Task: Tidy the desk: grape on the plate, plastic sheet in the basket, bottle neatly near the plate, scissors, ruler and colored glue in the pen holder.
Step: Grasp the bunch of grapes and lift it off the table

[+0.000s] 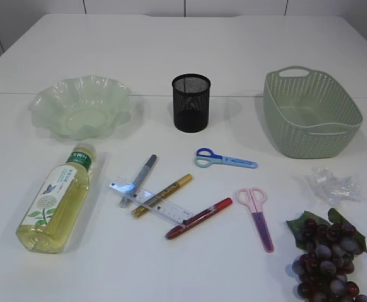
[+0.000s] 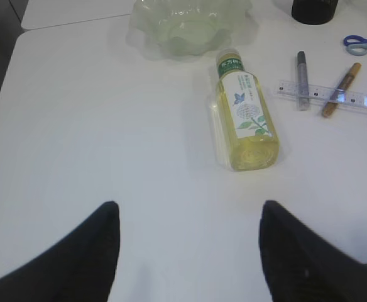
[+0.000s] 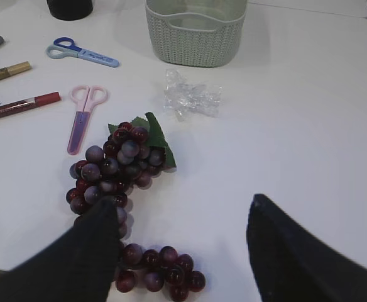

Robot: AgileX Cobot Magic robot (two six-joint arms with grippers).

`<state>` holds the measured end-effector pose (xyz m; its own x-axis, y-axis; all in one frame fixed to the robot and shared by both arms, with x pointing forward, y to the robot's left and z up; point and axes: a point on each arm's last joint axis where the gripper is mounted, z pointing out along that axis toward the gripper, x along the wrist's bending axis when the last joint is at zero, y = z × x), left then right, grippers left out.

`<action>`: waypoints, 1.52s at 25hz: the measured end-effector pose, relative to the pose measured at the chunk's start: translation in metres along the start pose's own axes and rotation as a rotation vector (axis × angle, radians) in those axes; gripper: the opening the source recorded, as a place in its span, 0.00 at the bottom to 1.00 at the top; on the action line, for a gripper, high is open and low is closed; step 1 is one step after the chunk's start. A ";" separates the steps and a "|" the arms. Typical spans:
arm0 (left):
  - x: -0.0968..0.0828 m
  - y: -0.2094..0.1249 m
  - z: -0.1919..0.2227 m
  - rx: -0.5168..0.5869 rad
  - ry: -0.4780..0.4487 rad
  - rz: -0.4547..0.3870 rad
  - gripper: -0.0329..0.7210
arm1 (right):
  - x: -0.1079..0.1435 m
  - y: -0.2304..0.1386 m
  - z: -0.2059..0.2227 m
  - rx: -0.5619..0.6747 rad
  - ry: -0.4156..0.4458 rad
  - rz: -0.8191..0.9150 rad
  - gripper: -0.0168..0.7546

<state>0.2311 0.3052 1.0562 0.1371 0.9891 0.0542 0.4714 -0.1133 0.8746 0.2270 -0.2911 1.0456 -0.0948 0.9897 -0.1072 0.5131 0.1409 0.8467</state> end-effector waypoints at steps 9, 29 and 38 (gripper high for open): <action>0.000 0.000 0.000 0.000 0.000 0.000 0.70 | 0.000 0.000 0.000 0.000 0.000 0.000 0.67; 0.000 0.000 0.000 0.000 -0.002 -0.001 0.69 | 0.000 0.000 0.000 0.000 0.002 0.001 0.67; 0.000 0.000 0.000 0.000 -0.002 -0.001 0.69 | 0.006 0.004 0.000 0.041 0.080 0.069 0.67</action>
<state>0.2311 0.3050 1.0562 0.1383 0.9890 0.0525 0.4715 -0.1123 0.8747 0.2281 -0.2845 1.0487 -0.1251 0.9921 -0.0062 0.5552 0.0752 0.8283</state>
